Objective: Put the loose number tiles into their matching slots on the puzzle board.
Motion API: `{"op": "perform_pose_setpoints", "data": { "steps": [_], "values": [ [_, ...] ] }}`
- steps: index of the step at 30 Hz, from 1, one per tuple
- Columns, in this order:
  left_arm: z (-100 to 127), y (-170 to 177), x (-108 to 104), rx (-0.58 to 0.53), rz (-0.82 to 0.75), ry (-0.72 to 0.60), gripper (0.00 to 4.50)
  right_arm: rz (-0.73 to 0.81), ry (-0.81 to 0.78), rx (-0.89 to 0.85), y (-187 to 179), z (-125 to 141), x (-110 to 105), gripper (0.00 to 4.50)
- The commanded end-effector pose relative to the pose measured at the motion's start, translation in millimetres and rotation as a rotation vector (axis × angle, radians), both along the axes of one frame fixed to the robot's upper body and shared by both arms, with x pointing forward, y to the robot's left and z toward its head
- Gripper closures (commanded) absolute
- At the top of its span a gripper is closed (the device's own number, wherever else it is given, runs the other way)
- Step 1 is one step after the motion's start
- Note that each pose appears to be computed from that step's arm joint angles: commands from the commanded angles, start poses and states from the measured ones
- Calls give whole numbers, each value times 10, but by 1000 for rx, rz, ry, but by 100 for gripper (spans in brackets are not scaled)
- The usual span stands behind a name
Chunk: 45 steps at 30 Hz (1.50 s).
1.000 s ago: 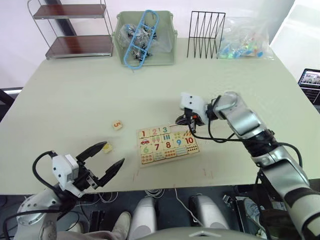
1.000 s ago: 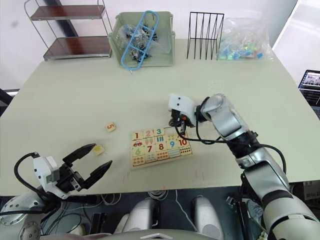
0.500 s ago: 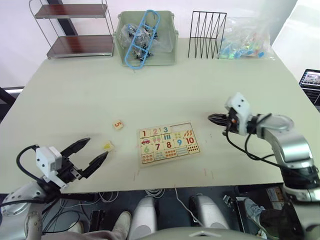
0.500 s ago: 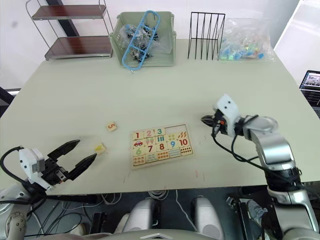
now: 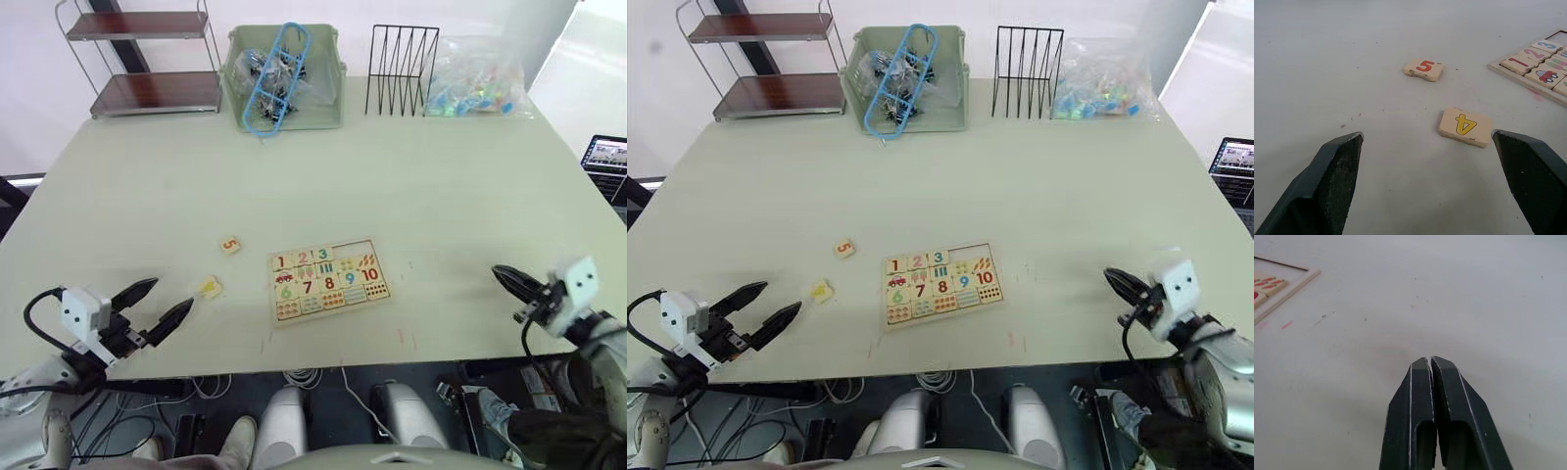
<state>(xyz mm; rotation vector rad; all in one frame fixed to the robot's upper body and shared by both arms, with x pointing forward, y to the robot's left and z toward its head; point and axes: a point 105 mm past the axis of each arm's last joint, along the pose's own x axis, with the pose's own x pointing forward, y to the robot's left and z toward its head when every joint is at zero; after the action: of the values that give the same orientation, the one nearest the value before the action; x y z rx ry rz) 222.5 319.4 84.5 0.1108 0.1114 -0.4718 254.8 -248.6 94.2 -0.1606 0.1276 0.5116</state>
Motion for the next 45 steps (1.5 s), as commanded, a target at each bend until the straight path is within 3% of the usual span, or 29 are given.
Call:
{"op": "perform_pose_setpoints", "data": {
  "steps": [1,5,10,45],
  "values": [
    [77,118,-42,68,26,-33,0,-28,-54,73,-131,12,-212,328],
    [38,93,-78,75,1,-20,0,-43,-58,113,-150,-82,-377,208],
    [50,67,-66,74,-35,-19,0,-6,-71,157,-91,-94,-443,7],
    [125,-90,-139,27,-28,-52,0,114,-88,151,-85,-114,-443,7]
  ]
}}
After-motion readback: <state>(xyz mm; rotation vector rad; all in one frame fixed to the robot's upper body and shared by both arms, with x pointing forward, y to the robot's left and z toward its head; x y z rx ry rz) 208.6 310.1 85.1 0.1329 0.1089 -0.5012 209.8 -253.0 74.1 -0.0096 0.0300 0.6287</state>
